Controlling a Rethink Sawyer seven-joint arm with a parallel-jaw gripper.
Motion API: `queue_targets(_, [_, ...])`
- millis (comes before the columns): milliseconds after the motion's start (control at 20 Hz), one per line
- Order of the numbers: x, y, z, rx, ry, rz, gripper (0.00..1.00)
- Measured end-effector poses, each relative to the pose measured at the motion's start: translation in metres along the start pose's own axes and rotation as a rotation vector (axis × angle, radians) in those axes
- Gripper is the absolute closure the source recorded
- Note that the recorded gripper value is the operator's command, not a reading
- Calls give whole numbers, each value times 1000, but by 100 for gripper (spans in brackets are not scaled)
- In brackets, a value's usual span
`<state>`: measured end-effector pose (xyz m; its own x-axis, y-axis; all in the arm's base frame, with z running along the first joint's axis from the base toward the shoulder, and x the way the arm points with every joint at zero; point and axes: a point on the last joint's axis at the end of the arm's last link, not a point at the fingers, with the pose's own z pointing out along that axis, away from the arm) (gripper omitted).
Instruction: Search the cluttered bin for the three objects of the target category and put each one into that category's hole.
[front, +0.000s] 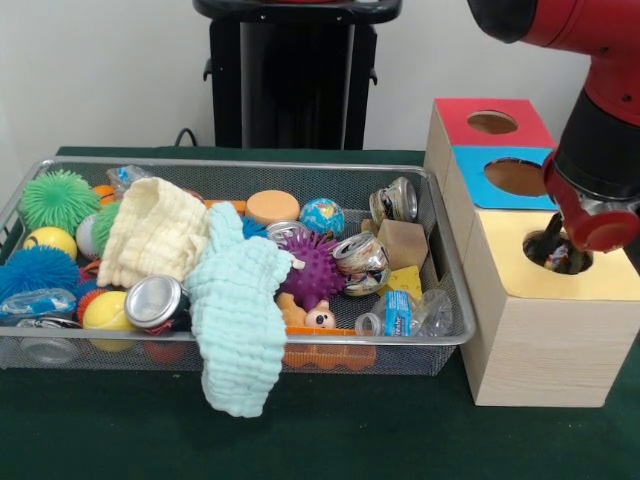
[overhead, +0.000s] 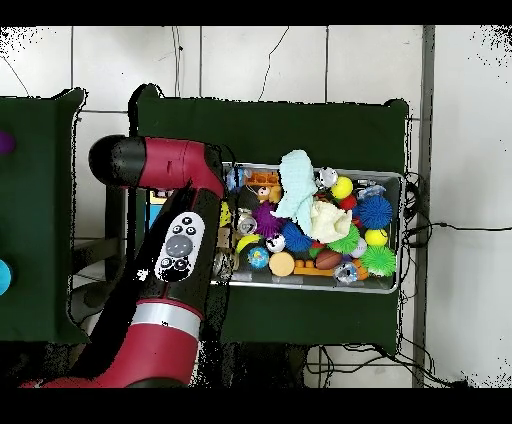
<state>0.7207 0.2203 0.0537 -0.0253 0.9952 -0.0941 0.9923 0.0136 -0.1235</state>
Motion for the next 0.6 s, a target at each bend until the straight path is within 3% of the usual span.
queue_targets(600, [0,1,-3,2,-3,-4,0])
